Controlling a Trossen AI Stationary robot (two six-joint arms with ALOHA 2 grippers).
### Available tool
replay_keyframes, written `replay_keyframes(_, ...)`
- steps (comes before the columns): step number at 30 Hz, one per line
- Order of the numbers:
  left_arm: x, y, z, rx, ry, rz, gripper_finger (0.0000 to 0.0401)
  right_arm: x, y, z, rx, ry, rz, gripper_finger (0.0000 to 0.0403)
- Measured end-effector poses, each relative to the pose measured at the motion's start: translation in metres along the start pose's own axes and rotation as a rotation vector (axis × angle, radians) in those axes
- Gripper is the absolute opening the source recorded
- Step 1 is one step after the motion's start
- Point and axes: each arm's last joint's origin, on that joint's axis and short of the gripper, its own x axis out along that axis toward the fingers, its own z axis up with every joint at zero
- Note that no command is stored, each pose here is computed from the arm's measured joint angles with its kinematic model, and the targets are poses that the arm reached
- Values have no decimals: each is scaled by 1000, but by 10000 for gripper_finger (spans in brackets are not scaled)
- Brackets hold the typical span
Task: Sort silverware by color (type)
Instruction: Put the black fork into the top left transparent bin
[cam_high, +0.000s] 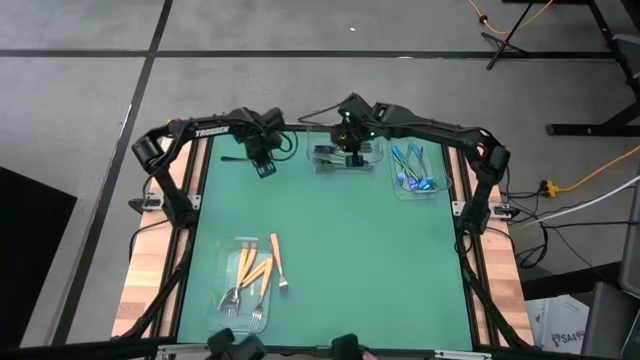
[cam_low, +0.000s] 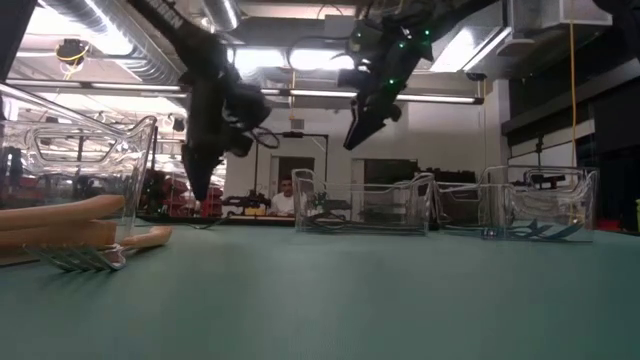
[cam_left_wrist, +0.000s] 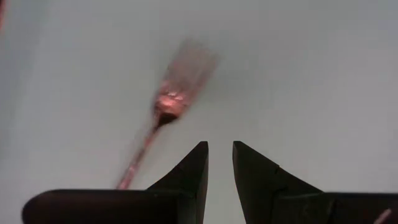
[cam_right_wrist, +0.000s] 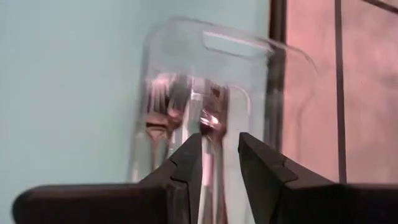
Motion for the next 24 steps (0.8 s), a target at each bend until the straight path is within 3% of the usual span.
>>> replay_keyframes(10, 14, 37, -10, -62, -22, 97, 68, 2, 30, 23, -83, -36, 47, 95)
replay_keyframes(24, 14, 41, -11, 21, -18, 105, 68, 1, 51, 37, -135, -69, 75, 95)
